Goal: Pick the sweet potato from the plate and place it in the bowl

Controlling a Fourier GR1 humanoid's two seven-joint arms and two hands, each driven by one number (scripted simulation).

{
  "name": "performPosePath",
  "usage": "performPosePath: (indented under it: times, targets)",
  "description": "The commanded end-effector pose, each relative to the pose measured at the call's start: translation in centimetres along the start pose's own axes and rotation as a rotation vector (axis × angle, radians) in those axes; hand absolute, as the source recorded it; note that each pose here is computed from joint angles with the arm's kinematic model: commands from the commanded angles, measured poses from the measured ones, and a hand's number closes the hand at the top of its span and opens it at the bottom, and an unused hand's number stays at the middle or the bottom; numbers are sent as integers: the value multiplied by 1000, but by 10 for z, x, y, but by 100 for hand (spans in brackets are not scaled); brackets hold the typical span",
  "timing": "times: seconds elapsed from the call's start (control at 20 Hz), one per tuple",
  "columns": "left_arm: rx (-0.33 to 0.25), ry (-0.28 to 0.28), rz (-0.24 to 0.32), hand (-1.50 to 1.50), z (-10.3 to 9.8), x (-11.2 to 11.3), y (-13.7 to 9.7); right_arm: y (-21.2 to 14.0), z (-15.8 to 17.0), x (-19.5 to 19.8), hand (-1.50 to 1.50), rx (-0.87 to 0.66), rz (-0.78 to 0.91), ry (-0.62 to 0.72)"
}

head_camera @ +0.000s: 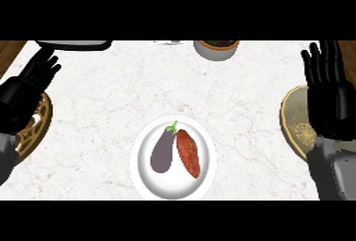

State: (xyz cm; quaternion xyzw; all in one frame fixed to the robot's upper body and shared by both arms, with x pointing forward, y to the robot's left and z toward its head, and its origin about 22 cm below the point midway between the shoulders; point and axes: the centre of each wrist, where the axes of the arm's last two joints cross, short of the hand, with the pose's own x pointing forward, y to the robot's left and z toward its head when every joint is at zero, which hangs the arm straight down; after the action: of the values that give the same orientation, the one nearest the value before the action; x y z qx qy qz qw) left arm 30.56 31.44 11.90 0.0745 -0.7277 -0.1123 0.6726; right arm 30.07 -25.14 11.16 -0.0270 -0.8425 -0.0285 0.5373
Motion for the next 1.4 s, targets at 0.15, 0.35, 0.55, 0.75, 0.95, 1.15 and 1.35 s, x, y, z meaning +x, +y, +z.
performPosePath:
  times: [0.15,0.35,0.55,0.75,0.95,1.15,1.35]
  targets:
    - [-6,-8,94,0,10,-26,-45,85,50,-34,150,560,81,267]
    - [-4,59,147,0,21,-47,-73,88,63,-44,150,473,483,164]
    - [17,48,157,0,25,-48,-101,142,134,-54,-150,278,68,178]
    - [24,42,149,0,28,-47,-110,151,151,-50,-150,278,76,45]
    - [29,63,149,0,35,-71,-126,147,130,-4,-150,264,193,14]
    - [30,56,160,0,32,-50,-106,140,119,9,-150,269,365,115]
    - [26,59,135,0,31,-61,-119,139,101,41,-150,333,418,215]
